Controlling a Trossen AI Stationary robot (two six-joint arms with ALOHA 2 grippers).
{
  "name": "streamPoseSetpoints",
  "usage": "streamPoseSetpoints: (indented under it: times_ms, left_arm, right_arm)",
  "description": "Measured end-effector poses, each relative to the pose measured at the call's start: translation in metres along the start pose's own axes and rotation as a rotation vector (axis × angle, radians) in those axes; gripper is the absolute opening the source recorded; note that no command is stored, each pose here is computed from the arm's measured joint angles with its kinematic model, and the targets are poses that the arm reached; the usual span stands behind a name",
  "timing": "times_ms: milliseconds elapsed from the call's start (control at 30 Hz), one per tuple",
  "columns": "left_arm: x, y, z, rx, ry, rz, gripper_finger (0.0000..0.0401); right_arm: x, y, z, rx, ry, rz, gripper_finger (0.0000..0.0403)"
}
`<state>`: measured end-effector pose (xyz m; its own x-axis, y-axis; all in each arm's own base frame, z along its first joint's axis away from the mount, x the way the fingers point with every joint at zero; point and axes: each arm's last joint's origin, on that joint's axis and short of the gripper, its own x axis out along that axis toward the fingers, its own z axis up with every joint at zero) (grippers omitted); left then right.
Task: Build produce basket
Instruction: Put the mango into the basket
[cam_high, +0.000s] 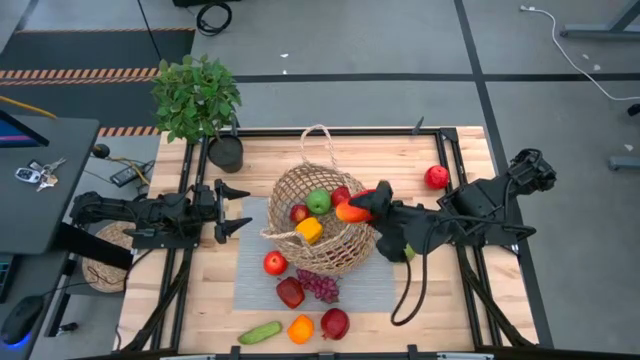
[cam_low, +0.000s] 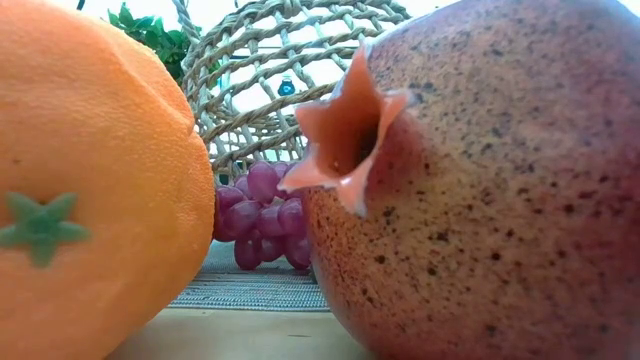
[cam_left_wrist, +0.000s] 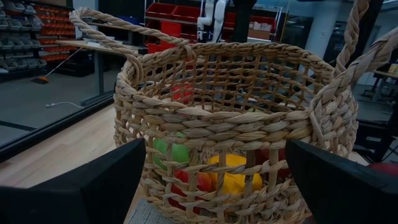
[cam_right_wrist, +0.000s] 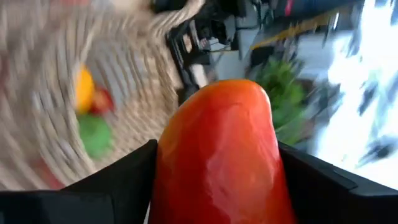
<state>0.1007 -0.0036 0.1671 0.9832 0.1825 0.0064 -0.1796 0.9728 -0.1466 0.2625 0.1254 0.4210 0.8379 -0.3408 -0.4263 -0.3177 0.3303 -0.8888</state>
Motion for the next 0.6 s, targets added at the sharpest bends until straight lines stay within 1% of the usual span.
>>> streamPoseSetpoints:
  times_ms: [233, 300, 367, 433, 500, 600]
  left_arm:
    - [0.0, 0.0, 0.0, 0.0, 0.0, 0.0, 0.0392]
    - [0.0, 0.0, 0.0001, 0.0, 0.0, 0.0, 0.0392]
    - [0.0, 0.0, 0.0, 0.0, 0.0, 0.0, 0.0392]
    - [0.0, 0.0, 0.0, 0.0, 0.0, 0.0, 0.0392]
    - [0.0, 0.0, 0.0, 0.0, 0.0, 0.0, 0.0392]
    - [0.0, 0.0, 0.0, 0.0, 0.0, 0.0, 0.0392]
  right_arm:
    - [0.0004, 0.0013, 0.001, 0.767, -0.032, 0.067, 0.0308]
    - [0.0002, 0.0021, 0.0011, 0.956, -0.027, 0.084, 0.0307]
    - [0.0004, 0.0026, 0.0016, 1.096, -0.03, 0.114, 0.0307]
    - [0.0, 0.0038, 0.0031, 1.204, -0.044, 0.185, 0.0307]
    - [-0.0006, 0.0055, 0.0052, 1.275, -0.062, 0.285, 0.0309]
    - [-0.0018, 0.0071, 0.0088, 1.329, -0.094, 0.43, 0.0309]
